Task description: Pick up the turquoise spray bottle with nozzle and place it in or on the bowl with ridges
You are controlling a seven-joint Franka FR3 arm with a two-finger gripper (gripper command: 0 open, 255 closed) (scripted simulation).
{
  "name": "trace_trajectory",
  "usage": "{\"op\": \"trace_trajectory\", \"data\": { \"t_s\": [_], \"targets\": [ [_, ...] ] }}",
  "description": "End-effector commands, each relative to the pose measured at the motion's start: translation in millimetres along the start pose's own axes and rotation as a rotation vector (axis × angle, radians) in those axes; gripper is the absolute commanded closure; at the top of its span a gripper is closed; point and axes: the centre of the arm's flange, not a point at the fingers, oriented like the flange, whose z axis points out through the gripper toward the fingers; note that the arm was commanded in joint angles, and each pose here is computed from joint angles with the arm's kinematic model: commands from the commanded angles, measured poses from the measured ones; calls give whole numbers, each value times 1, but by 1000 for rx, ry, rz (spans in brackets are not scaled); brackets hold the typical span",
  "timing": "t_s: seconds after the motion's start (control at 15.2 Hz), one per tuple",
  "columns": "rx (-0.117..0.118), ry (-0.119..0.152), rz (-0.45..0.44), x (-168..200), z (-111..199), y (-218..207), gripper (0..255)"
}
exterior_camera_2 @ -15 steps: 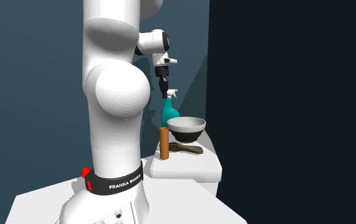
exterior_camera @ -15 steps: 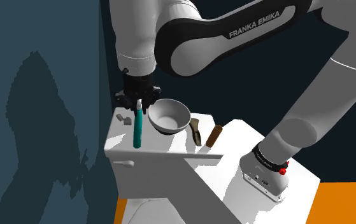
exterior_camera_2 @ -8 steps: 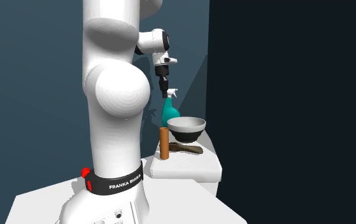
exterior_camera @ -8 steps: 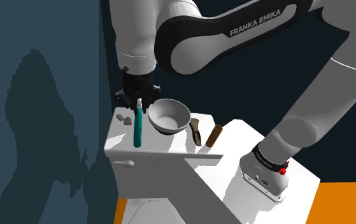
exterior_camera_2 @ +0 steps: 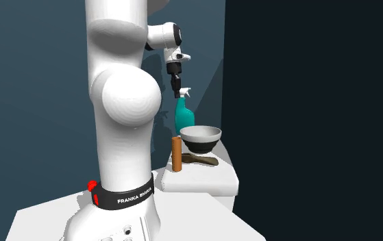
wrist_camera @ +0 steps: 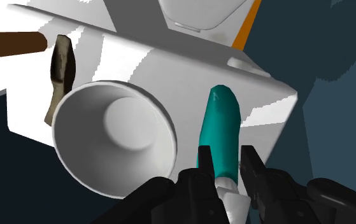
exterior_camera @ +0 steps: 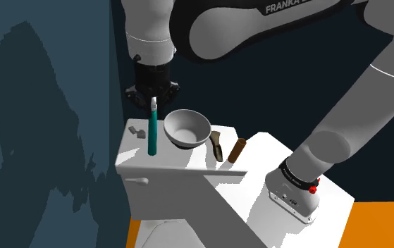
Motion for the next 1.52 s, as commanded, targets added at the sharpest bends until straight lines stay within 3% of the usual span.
{"op": "trace_trajectory", "data": {
  "t_s": [0.0,1.45],
  "targets": [
    [0,0,0,0,-11,3,255],
    [0,0,0,9,-124,13,255]
  ]
}}
